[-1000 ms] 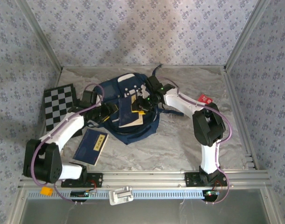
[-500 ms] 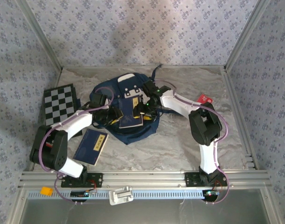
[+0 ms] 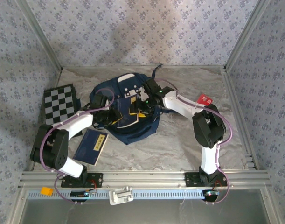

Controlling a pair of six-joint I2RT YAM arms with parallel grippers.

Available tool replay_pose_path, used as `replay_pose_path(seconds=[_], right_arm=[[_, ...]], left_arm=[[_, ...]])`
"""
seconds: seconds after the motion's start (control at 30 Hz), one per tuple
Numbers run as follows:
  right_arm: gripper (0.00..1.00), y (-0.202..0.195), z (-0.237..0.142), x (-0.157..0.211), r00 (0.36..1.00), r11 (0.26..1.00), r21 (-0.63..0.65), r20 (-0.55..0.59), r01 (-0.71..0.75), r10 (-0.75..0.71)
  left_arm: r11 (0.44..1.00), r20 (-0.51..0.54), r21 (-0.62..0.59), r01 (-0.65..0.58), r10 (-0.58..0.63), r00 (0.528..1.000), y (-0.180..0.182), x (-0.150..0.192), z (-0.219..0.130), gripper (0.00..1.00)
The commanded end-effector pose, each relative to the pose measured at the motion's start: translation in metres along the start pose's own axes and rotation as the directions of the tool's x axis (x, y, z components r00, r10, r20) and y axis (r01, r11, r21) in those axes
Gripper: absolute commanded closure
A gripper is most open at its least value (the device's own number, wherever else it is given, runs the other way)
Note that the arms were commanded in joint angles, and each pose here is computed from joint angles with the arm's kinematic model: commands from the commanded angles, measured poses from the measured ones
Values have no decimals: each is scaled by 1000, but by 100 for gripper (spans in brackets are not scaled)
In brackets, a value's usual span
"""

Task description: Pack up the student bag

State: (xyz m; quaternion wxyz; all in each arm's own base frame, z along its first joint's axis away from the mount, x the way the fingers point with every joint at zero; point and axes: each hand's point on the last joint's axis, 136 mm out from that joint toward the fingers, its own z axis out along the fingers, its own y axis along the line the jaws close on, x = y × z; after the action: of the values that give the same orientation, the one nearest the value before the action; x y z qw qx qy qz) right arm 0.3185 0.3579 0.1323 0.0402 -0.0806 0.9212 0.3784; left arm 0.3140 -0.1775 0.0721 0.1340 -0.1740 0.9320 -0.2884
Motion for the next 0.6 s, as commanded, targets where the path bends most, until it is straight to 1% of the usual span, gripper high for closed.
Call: replay_pose_path(seconds=[0.0, 0.1, 0.17, 0.23, 0.33, 0.5, 0.57], right_arm=[[51, 11, 2, 1, 1000, 996, -86, -1, -8, 8], [57, 2, 12, 2, 999, 996, -79, -15, -29, 28], [58, -7, 16, 3, 999, 998, -49, -16, -32, 31], [63, -16, 18, 4, 999, 999, -9, -22, -37, 37], [70, -19, 22, 6, 999, 999, -6, -32, -36, 36], [92, -26, 11, 4, 999, 999, 24, 3, -40, 40], [96, -29, 3, 3, 999, 999, 30, 23, -43, 42]], left_arm=[[1000, -24, -19, -8, 7, 1000, 3, 10, 3, 71], [1000, -22, -10, -12, 12, 1000, 0, 11, 2, 72], [1000, -21, -8, -14, 14, 1000, -2, 12, 2, 72], [1000, -19, -6, -14, 14, 1000, -3, 11, 1, 72], [1000, -11, -3, -15, 15, 1000, -6, 11, 0, 72], [999, 16, 3, -31, 31, 999, -10, 8, -9, 71], [999, 36, 1, -53, 53, 998, -12, 6, -14, 70]])
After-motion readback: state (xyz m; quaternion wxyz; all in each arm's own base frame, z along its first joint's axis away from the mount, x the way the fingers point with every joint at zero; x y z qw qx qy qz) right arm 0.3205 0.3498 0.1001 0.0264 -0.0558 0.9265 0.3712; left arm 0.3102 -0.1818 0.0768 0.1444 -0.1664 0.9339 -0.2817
